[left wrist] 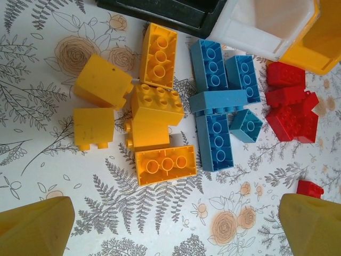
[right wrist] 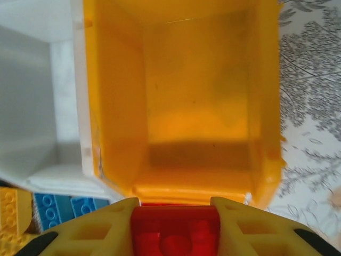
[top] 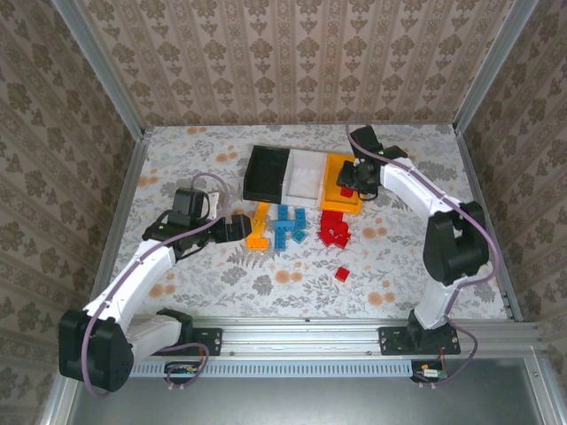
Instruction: Sort the legos into containers by color
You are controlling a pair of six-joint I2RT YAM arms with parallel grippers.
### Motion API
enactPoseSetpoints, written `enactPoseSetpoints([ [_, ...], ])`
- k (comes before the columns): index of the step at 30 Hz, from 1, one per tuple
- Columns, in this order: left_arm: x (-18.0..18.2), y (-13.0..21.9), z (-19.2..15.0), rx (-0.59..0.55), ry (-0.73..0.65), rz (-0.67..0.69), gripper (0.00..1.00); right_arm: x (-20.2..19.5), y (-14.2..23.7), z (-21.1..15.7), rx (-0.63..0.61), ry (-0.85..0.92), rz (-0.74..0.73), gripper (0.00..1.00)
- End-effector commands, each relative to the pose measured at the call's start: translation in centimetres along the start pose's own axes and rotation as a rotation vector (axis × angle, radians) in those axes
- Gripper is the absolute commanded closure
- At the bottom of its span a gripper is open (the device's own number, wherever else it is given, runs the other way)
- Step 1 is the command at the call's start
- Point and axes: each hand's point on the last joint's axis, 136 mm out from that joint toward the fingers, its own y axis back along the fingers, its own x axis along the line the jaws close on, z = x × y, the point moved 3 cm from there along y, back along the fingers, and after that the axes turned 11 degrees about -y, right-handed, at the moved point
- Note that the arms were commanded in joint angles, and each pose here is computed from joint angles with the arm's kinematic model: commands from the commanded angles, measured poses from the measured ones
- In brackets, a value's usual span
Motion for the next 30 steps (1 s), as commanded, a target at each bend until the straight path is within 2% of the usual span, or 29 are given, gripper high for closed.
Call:
enactPoseSetpoints([
  [1, -0.1, 0.1, -0.1, -0.01, 0.027, -0.021, 0.0, 1.3, -1.7, 0.3, 0.025, 0.045, 0.01, 0.61],
  [4, -0.1, 0.1, -0.1, -0.009, 0.033, -0.023, 0.0, 1.6, -3.1, 0.4, 0.042, 0.059, -0.001, 0.57],
  [7, -0.1, 0.0, -0.1, -0.01, 0.037, -0.026, 0.0, 2.1, -3.4, 0.6, 0.039, 0.082, 0.0, 0.41],
  [9, -0.1, -0.1, -0.1, -0.009, 0.04, -0.024, 0.0, 2.3, -2.8, 0.8, 0.025, 0.098, -0.004, 0.33],
  [13, -0.1, -0.2, 0.0, -0.014, 0.054, -0.032, 0.0, 1.8, 0.2, 0.2, -0.013, 0.108, -0.005, 0.31],
  [17, -0.3, -0.2, 0.0, -0.026, 0.065, -0.047, 0.0, -0.2, 2.6, -4.5, 0.019, 0.146, -0.033, 0.3],
  [24, -0.4, -0.8, -0.4, -0.03, 0.085, -0.073, 0.0, -6.1, 2.9, -15.3, 0.174, 0.179, -0.132, 0.25],
  [30, -0.8, -1.2, -0.4, -0.028, 0.096, -0.09, 0.0, -8.1, 2.2, -19.8, 0.21, 0.173, -0.17, 0.2],
])
